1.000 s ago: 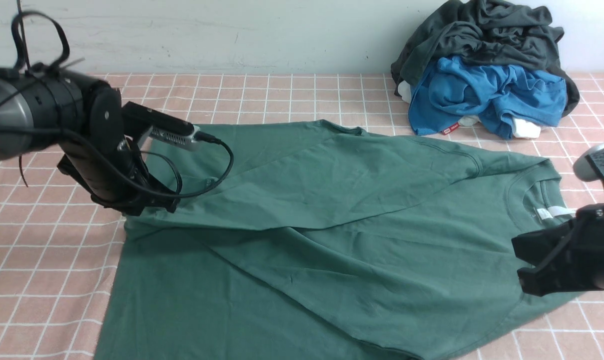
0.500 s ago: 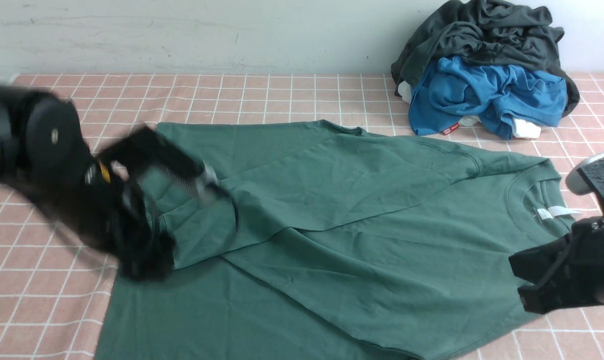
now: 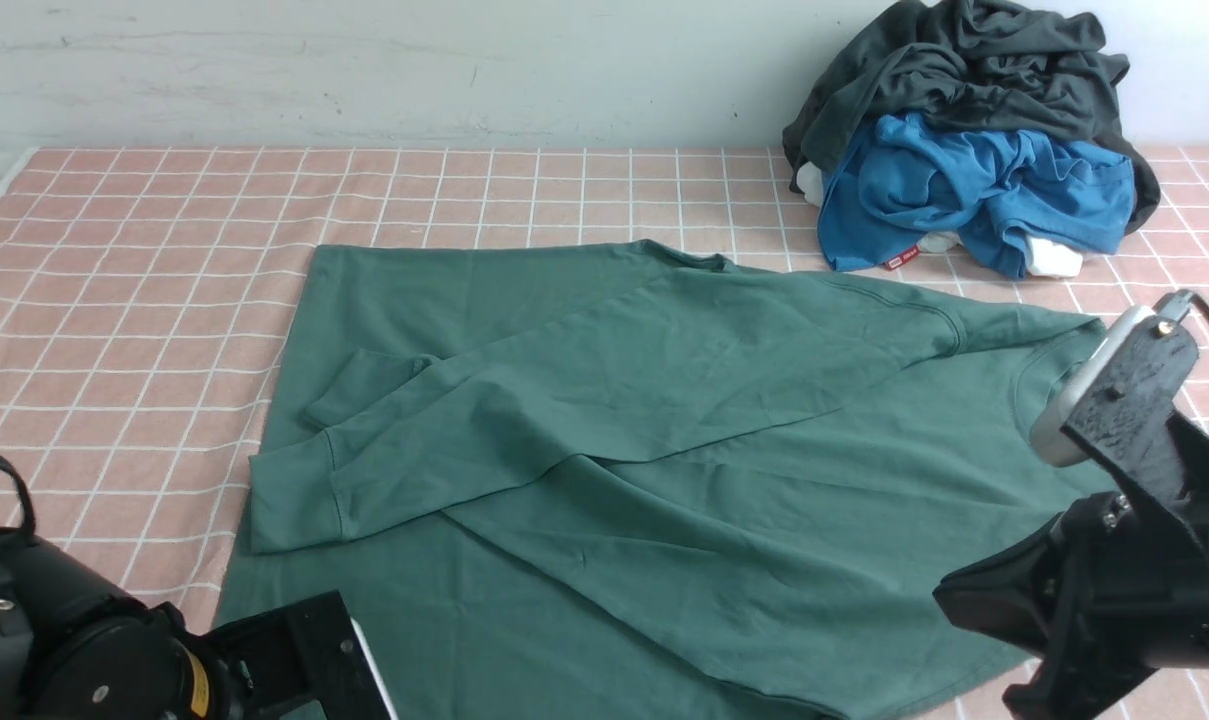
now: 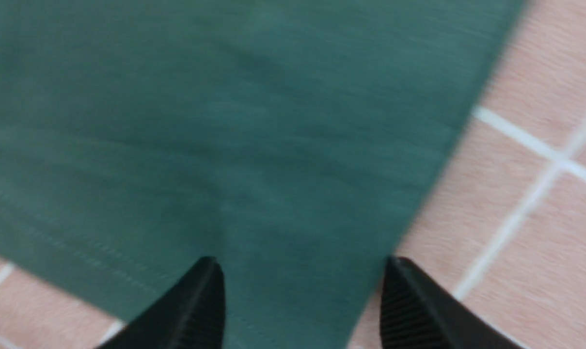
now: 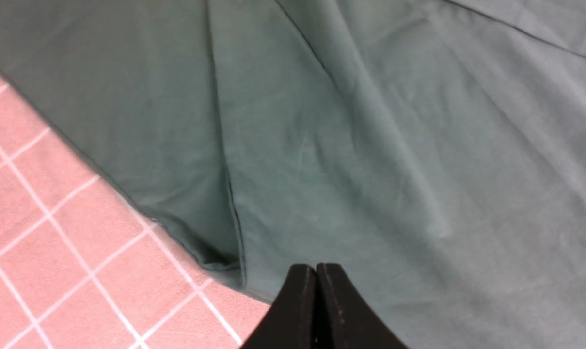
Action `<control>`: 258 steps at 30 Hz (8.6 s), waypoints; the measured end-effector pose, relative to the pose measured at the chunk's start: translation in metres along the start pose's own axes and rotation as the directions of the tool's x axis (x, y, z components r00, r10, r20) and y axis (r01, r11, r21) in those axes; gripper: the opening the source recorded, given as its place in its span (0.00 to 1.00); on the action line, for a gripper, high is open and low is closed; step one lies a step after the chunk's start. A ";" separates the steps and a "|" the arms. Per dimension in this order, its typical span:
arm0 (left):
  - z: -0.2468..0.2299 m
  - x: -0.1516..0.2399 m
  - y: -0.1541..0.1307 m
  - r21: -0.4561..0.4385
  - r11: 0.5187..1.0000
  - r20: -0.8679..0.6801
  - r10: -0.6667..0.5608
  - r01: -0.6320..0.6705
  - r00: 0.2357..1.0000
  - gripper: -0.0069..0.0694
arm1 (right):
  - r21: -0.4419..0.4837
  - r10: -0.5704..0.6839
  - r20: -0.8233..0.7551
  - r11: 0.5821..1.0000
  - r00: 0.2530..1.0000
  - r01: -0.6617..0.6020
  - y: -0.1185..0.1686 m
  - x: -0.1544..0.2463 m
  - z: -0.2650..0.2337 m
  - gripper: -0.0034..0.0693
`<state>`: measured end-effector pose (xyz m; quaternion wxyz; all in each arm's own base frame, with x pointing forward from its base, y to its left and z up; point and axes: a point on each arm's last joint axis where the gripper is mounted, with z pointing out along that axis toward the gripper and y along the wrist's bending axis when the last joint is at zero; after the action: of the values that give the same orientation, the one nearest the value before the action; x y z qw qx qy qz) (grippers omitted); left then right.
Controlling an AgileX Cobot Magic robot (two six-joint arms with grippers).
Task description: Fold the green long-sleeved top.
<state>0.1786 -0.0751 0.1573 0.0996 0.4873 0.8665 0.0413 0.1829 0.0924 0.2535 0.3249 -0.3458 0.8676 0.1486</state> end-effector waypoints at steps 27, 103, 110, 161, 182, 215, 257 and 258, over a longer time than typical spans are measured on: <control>-0.052 0.002 -0.004 -0.210 0.977 0.046 -0.015 0.024 0.999 0.09 | 0.053 -0.168 0.008 0.985 0.986 0.167 -0.001 -0.001 -0.008 0.04; -0.081 -0.041 0.037 -0.301 0.910 0.174 -0.242 0.285 0.955 0.09 | 0.404 -0.380 -0.161 0.817 0.911 0.412 -0.051 -0.007 0.020 0.05; -0.098 -0.075 0.126 -0.355 0.713 0.472 -0.422 0.605 0.774 0.09 | 0.416 -0.378 -0.157 0.812 0.912 0.408 -0.081 -0.018 0.048 0.05; -0.038 -0.168 0.248 0.069 0.740 0.139 -0.671 0.669 0.728 0.11 | 0.563 0.566 -0.107 0.712 0.818 -0.419 -0.315 -0.060 0.119 0.03; -0.165 0.006 0.058 -0.057 0.747 0.582 -0.515 0.663 0.630 0.11 | 0.543 0.706 -0.145 0.643 0.694 -0.541 -0.324 -0.028 0.138 0.72; -0.140 0.016 0.055 -0.084 0.704 0.557 -0.554 0.705 0.619 0.11 | 0.240 0.597 0.138 0.754 0.790 -0.611 -0.251 -0.180 -0.002 0.10; -0.151 0.022 0.042 0.004 0.681 0.610 -0.582 0.733 0.538 0.11 | -0.029 0.250 -0.013 0.968 0.968 -0.250 -0.135 -0.248 0.159 0.11; -0.151 0.022 0.042 0.004 0.680 0.610 -0.582 0.733 0.537 0.11 | -0.022 0.248 -0.020 0.969 0.969 -0.248 -0.136 -0.246 0.160 0.09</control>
<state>0.1704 -0.0311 0.3092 0.4206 0.0940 0.9017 -0.0360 0.4869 0.1966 0.2938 0.2924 -0.2399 0.9048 0.1956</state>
